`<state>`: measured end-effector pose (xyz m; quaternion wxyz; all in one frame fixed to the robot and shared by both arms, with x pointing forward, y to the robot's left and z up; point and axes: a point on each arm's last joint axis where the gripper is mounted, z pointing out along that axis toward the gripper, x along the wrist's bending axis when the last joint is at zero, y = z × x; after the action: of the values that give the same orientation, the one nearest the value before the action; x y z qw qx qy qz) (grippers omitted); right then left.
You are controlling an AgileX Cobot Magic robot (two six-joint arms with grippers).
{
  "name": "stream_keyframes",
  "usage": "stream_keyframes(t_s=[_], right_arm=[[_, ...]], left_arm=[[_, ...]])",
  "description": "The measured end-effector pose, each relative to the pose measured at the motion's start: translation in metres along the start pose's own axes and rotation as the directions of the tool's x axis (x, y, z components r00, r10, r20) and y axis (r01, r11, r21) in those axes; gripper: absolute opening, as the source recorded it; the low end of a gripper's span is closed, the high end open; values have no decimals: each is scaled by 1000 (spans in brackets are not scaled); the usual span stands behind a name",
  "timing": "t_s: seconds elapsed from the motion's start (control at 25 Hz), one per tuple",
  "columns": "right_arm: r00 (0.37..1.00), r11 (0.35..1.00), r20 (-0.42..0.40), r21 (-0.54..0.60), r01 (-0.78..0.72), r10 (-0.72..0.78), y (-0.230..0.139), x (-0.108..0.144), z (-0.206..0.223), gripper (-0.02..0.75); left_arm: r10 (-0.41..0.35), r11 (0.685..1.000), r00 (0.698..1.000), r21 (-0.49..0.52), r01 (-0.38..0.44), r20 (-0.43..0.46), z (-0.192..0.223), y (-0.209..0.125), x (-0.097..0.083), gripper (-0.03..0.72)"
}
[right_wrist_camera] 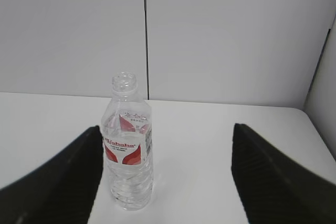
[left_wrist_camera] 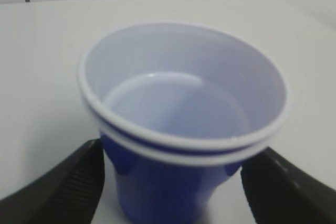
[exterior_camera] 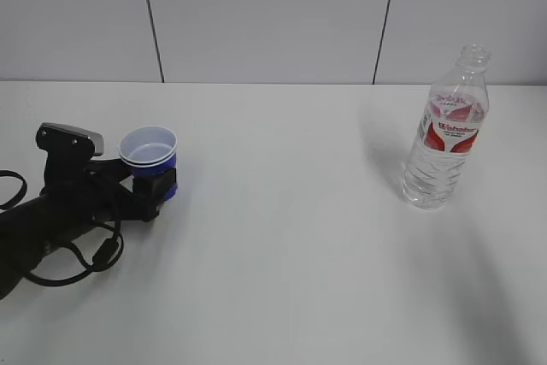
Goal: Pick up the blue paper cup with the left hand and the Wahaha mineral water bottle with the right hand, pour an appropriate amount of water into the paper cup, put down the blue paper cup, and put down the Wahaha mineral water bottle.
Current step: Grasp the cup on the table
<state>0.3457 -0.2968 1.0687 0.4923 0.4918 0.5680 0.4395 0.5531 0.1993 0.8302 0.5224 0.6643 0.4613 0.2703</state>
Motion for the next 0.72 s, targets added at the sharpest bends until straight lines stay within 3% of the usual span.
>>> stream_keyframes(t_s=[0.52,0.72], right_arm=[[1000,1000,0,0,0,0,0,0,0,567],[1000,1000,0,0,0,0,0,0,0,568]], left_arm=[[-28,999,1000,31,27,12,3,-11,-3,622],[-23,1000,1000,-4,23,9,11,-4,-1,622]])
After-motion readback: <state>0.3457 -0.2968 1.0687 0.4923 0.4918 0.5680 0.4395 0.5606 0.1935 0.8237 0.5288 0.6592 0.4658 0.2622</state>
